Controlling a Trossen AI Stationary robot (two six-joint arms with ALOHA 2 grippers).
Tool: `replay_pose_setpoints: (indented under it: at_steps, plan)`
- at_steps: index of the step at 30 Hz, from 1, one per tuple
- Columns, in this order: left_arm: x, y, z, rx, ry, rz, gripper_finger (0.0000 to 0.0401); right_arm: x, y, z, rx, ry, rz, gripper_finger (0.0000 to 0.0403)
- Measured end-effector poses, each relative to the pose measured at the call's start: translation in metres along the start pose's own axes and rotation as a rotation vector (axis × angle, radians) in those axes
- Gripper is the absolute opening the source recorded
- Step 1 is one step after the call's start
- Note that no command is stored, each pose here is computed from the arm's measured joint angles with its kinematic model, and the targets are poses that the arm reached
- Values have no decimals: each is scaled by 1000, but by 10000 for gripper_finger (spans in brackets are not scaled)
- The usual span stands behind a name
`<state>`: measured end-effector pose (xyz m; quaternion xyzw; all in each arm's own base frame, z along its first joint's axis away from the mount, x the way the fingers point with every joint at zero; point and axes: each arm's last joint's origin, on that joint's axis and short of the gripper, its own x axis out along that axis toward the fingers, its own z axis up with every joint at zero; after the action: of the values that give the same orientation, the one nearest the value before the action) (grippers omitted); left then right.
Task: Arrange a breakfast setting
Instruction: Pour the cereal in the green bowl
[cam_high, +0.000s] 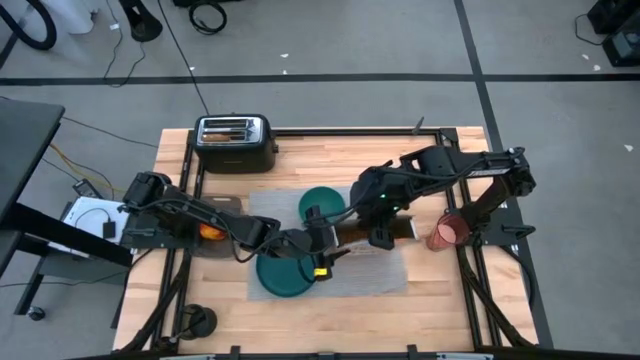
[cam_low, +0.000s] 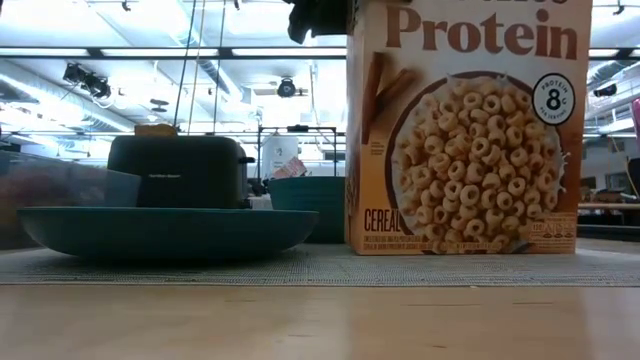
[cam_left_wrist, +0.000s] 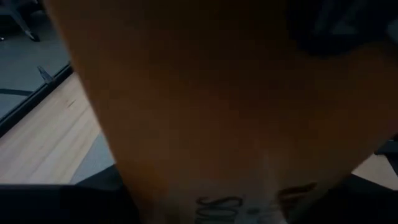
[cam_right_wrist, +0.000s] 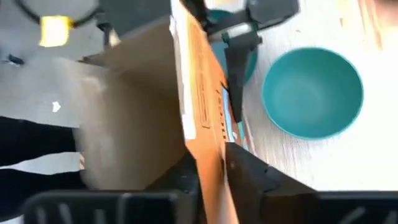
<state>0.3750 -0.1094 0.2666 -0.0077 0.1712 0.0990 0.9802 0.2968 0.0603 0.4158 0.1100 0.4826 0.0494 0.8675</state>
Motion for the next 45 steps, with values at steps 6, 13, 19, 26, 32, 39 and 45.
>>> replay_pose_setpoints:
  at_steps: [6,13,19,26,32,39,45]
  plan:
    - [0,0,0,2,3,3,204,-50,2,-11,-32,-197,-17,153]
    - [-18,2,13,-29,-16,-15,195,-122,18,-64,-74,-431,-132,168]
    - [-33,9,23,-21,-14,-20,194,-92,39,-96,-142,-285,-88,168]
    - [-62,20,48,-59,-98,-38,194,-64,53,-122,-106,-162,-116,168]
    - [-86,30,69,-118,-191,-42,182,-71,50,-133,-69,-169,-118,179]
    - [-103,36,78,-124,-235,-59,161,-85,42,-137,-33,-226,-109,191]
    - [-140,51,105,-190,-407,-90,144,-72,42,-144,18,-303,-122,211]
